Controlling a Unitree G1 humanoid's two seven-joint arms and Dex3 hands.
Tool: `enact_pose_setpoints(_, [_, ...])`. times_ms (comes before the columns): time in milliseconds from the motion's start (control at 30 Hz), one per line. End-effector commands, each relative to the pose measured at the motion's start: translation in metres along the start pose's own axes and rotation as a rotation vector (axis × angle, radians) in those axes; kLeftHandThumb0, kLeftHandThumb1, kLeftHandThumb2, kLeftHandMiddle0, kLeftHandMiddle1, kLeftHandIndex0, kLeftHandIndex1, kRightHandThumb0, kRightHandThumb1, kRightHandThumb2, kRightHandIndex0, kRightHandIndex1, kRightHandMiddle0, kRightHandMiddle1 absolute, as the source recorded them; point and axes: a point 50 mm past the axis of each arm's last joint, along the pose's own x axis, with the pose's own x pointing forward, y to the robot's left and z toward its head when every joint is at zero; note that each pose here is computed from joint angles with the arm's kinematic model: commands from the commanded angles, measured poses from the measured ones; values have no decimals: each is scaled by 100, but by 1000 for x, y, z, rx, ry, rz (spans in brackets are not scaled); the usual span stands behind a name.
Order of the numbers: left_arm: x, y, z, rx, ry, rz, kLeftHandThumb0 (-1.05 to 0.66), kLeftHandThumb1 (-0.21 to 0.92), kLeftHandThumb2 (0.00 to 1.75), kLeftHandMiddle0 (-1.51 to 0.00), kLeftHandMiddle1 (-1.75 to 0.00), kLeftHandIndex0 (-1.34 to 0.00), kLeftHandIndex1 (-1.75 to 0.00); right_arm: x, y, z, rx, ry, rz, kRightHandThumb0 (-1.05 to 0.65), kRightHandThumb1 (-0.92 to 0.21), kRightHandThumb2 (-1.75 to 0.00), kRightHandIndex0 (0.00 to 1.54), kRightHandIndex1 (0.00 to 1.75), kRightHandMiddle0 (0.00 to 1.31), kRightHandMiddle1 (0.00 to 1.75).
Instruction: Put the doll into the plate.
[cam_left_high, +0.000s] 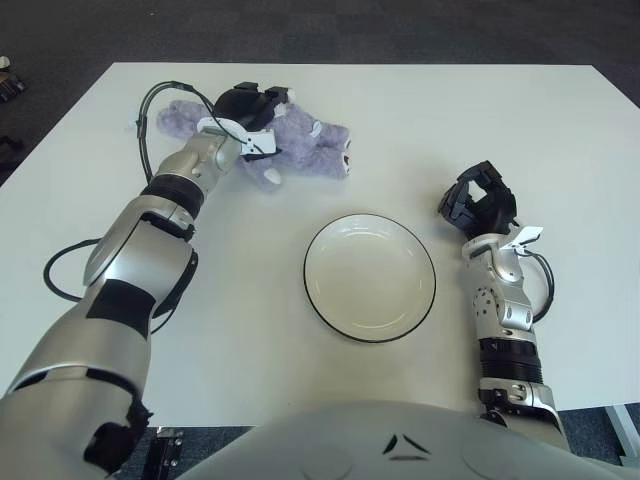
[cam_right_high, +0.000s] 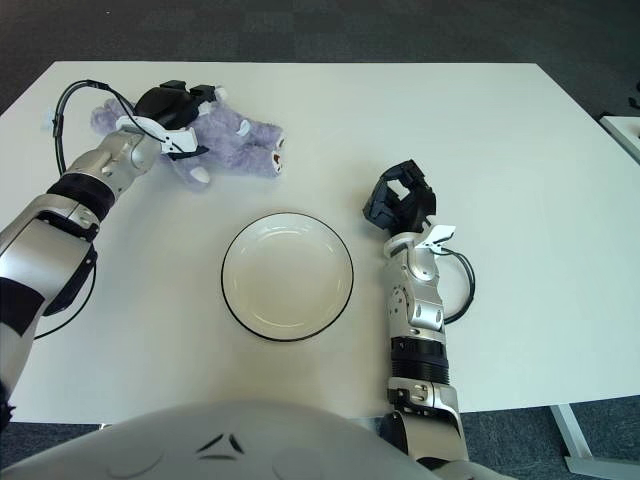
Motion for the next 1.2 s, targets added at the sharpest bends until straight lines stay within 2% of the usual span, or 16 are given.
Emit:
enact_pose_setpoints(0, [0, 11, 2, -8, -27, 48, 49, 25, 139, -65, -175, -84, -175, -20, -6, -38, 42, 168, -68, -48, -33, -130, 101, 175, 60, 175])
enact_pose_setpoints(633, [-6, 33, 12, -34, -116, 160, 49, 25, 139, -65, -175, -83, -175, -19, -6, -39, 45, 170, -65, -48, -33, -130, 101, 175, 60, 175])
enact_pose_setpoints(833, [-10, 43, 18, -53, -172, 218, 51, 21, 144, -69, -175, -89, -175, -19, -5, -39, 41, 173, -72, -48, -33, -130, 100, 175, 60, 175])
enact_pose_setpoints(1167, [-16, 51, 25, -123, -261, 271, 53, 16, 150, -73, -175, -95, -175, -19, -5, -39, 41, 176, -71, -48, -34, -128, 99, 175, 59, 175])
